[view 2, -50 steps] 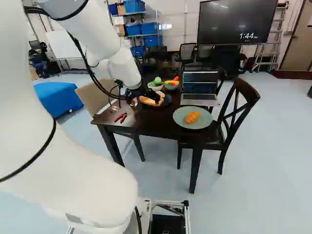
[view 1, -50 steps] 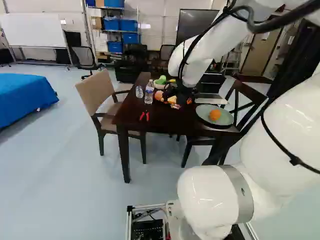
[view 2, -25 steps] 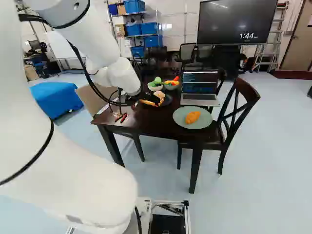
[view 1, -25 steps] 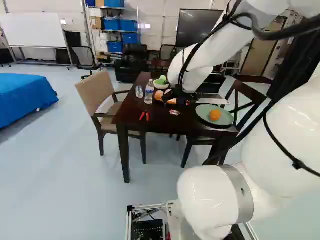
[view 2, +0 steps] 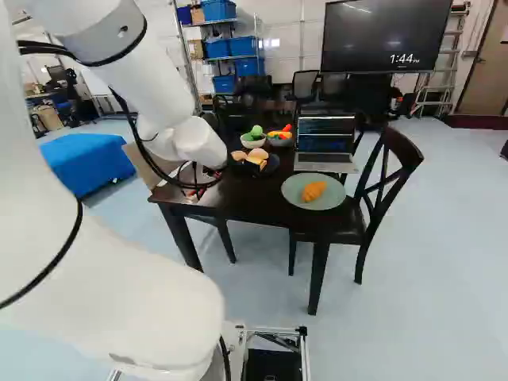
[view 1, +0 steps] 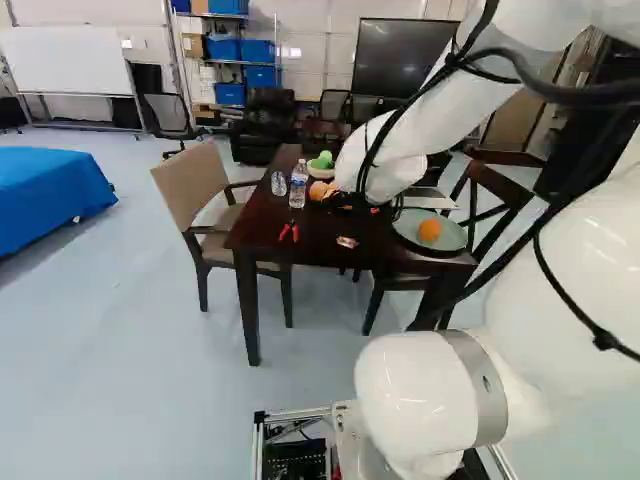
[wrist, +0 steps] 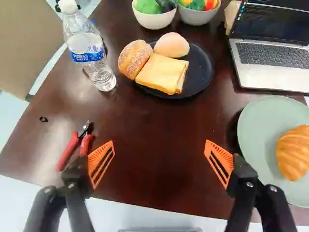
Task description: Move the croissant to the empty plate
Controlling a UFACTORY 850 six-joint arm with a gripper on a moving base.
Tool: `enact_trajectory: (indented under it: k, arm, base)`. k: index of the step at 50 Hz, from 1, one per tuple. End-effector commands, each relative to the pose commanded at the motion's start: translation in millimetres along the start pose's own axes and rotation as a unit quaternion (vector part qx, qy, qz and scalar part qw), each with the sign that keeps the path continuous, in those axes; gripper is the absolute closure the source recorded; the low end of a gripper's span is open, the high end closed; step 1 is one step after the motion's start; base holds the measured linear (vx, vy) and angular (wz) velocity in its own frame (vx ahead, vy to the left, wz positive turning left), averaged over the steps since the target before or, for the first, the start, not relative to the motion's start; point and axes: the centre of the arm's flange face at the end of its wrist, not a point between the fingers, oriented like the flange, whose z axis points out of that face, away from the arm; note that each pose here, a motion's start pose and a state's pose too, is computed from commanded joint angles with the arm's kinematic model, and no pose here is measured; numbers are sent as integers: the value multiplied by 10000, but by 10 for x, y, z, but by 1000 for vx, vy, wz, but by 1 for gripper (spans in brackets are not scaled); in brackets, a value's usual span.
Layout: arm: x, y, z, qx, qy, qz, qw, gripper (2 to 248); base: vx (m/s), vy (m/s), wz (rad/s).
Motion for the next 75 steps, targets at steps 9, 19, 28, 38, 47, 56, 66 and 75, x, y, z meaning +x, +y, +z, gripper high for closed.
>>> enact_trajectory:
  k: [9, 19, 28, 38, 47, 56, 66, 75]
  arm:
    - [-177, -12, 1, 13, 299, -11, 9996, 3]
    - [-368, -24, -11, 28, 619, -23, 9981, 3]
    - [-525, -33, -30, 40, 879, -31, 9961, 3]
    - [-682, -41, -58, 53, 1136, -39, 9935, 3]
    - [-807, -47, -85, 63, 1339, -45, 9910, 3]
    - [-916, -52, -114, 73, 1516, -50, 9884, 3]
    - [-1019, -56, -144, 82, 1682, -54, 9857, 3]
    - [-1096, -58, -169, 88, 1806, -57, 9835, 3]
  base:
    - [0, 0, 0]
    - [0, 0, 0]
    - [0, 0, 0]
    - [0, 0, 0]
    - [0, 0, 0]
    - [0, 0, 0]
    - [0, 0, 0]
    - [0, 0, 0]
